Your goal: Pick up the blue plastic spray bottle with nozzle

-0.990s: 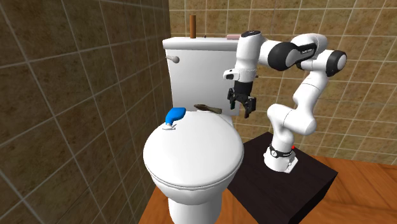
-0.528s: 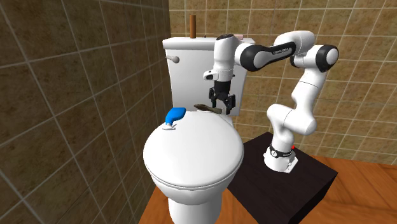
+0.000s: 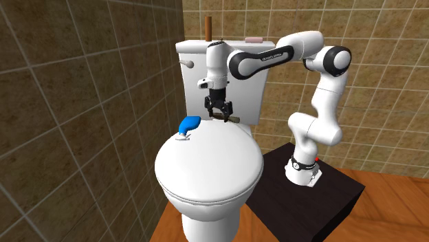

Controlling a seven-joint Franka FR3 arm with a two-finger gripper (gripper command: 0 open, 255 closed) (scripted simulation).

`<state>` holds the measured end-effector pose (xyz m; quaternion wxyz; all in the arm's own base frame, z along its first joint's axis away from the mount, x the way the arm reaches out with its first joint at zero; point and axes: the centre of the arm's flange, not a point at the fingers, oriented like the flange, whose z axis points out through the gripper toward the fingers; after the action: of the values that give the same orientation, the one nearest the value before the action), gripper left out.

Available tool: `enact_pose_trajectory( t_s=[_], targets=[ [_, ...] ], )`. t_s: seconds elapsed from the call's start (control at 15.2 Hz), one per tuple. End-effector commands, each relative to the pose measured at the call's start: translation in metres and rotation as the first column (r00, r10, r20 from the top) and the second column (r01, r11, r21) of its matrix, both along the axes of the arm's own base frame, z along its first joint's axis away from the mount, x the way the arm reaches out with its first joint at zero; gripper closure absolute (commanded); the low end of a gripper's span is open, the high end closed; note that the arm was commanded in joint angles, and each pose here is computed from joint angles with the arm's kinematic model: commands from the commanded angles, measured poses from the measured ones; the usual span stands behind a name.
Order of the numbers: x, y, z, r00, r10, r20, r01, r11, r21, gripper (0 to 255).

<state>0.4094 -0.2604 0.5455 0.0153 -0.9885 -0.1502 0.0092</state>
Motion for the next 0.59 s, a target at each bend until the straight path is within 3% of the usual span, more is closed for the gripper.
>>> enact_pose_trajectory(
  t_s=[0.0, 0.53],
  targets=[
    [0.013, -0.022, -0.007, 0.999, 0.047, -0.002, -0.047, 0.999, 0.006, 0],
    [0.087, -0.099, -0.031, 0.977, 0.213, -0.007, -0.213, 0.977, 0.034, 0]
  ],
)
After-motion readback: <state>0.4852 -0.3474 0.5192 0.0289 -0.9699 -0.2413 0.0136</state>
